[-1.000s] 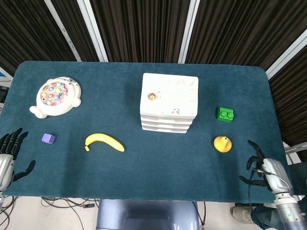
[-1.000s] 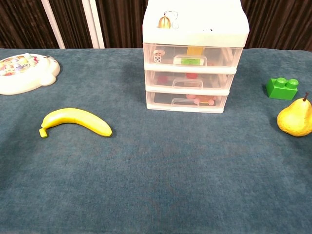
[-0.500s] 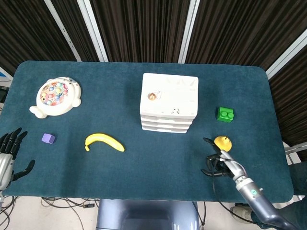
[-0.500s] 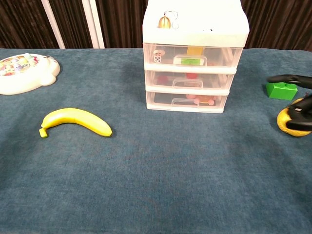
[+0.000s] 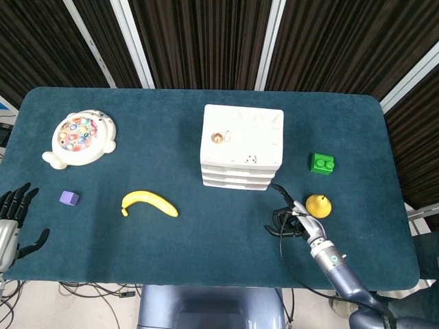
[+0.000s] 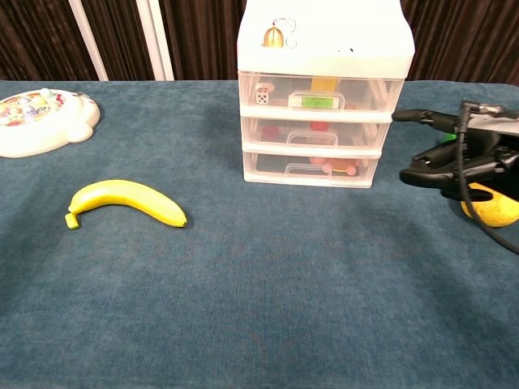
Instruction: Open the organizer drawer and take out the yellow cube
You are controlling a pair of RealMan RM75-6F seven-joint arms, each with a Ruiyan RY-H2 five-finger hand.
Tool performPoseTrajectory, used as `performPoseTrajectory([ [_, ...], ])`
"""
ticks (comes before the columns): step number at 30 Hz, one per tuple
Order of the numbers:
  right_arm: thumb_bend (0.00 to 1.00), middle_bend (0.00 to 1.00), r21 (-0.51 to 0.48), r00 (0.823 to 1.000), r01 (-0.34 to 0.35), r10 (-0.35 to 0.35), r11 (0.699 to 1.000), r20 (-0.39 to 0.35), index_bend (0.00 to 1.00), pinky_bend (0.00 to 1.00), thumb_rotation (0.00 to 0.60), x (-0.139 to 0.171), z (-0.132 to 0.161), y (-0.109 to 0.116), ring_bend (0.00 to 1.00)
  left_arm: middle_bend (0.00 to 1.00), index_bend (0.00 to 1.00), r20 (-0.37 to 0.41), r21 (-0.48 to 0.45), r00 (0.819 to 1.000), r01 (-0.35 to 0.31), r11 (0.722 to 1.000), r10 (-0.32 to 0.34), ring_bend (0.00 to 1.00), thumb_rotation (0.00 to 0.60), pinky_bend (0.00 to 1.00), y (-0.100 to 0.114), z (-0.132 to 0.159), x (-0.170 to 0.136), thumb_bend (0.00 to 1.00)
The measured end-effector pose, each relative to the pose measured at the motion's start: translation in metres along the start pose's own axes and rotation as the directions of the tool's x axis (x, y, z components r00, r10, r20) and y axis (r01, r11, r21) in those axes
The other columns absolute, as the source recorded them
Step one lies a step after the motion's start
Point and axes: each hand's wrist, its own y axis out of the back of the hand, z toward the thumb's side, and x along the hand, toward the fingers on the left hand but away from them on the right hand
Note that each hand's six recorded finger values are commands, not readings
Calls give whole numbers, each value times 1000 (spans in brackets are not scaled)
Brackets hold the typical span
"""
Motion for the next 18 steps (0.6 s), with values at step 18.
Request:
performPoseTrajectory([
  [18, 341, 781, -66, 999, -5, 3, 998, -39, 0, 991, 600, -39, 19, -29, 869, 0, 45, -13, 0, 1000, 3, 1000, -3, 0, 600, 0, 0, -2, 1, 306],
])
